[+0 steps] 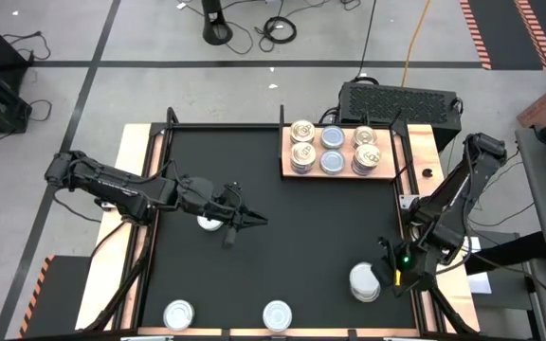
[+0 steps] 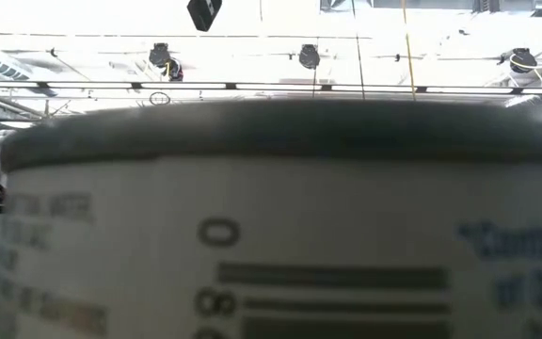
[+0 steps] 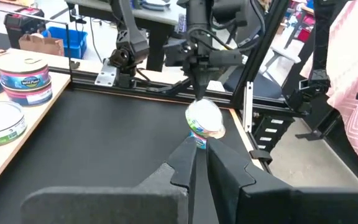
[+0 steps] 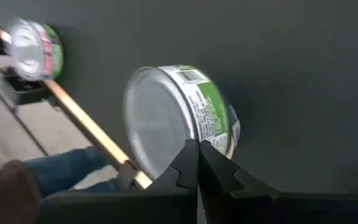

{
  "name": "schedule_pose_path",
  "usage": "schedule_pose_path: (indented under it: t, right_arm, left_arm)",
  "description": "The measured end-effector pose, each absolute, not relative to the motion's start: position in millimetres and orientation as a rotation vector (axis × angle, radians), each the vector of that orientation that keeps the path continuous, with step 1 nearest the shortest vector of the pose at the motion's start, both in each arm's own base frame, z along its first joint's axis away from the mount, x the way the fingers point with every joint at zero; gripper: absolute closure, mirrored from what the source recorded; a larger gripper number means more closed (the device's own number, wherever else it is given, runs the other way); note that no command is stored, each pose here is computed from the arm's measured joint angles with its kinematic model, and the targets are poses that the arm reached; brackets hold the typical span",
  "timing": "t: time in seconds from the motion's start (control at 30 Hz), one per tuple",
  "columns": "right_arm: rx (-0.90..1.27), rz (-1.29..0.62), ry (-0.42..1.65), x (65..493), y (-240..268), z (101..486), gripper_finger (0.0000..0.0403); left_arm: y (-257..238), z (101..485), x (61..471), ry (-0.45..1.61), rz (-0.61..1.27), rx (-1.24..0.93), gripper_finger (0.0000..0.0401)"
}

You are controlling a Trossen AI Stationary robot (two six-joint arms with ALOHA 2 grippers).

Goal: Stack canned seafood by type on shelf
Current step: Stack the blue pink tuna can on top of the other blue pink tuna can on the shelf

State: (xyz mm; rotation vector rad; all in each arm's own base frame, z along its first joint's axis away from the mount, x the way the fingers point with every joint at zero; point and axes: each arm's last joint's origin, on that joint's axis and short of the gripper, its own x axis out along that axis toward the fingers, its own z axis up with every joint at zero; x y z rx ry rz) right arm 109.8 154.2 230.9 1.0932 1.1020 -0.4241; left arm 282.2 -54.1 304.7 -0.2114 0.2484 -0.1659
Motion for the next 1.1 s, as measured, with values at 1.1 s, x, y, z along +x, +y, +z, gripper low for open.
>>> schedule_pose_path:
  t: [1.1]
  right_arm:
    - [0.987,-0.715,1.179,113,99,210,0.0356]
  left_arm:
    - [-53,302,291,0.2,-0.077,-0.125,0.0363]
